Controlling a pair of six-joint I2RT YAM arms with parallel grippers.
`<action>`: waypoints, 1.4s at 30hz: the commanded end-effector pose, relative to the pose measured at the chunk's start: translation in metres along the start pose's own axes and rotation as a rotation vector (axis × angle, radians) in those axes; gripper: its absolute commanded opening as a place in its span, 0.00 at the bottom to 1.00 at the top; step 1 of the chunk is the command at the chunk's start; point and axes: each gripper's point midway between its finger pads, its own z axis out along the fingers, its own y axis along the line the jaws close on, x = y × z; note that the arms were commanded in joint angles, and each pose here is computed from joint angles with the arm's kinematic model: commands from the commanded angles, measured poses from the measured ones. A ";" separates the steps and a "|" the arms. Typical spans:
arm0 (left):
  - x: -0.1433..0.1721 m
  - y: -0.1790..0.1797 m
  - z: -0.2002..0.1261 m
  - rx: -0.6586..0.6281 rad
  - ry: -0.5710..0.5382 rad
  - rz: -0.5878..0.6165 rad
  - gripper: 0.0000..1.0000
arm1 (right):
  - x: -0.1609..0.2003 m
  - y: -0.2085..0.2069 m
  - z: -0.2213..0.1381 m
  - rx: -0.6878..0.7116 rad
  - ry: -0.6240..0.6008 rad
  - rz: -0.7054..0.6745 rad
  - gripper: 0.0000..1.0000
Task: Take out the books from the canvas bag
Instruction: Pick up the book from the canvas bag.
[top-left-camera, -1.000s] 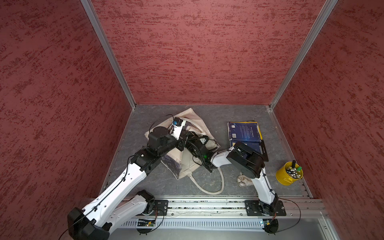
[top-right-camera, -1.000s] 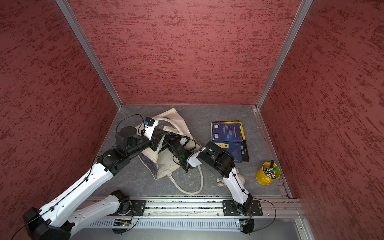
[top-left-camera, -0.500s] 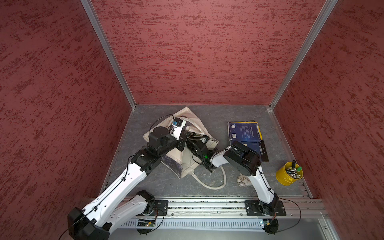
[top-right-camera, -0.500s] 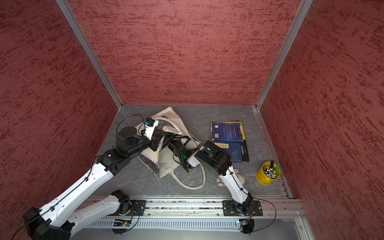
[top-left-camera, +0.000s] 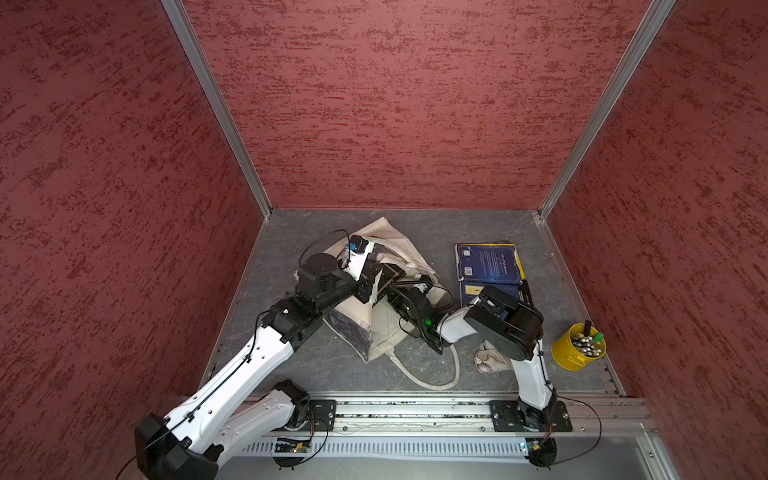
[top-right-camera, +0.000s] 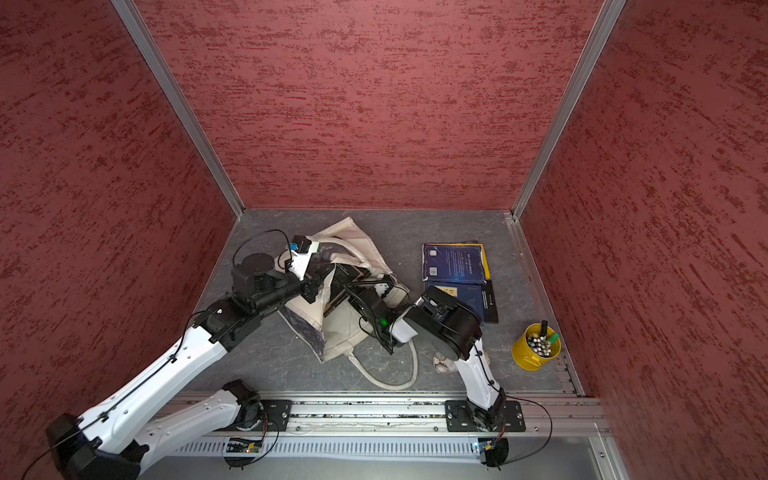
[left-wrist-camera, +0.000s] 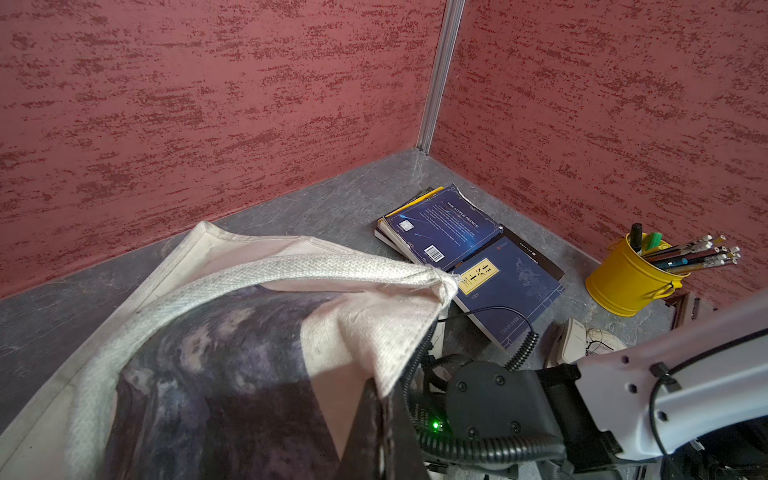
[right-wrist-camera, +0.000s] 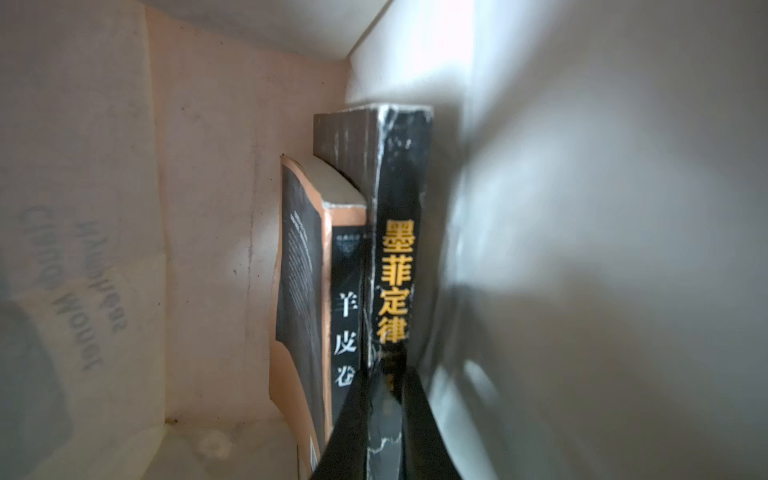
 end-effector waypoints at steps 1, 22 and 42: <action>-0.018 0.003 -0.003 -0.017 -0.055 0.022 0.00 | -0.005 0.023 -0.020 -0.037 -0.043 0.013 0.00; -0.017 0.005 -0.002 -0.026 -0.047 0.025 0.00 | 0.017 0.005 -0.046 -0.012 -0.005 0.048 0.31; -0.015 0.005 0.000 -0.024 -0.041 0.027 0.00 | 0.043 -0.041 -0.029 0.112 0.040 0.135 0.43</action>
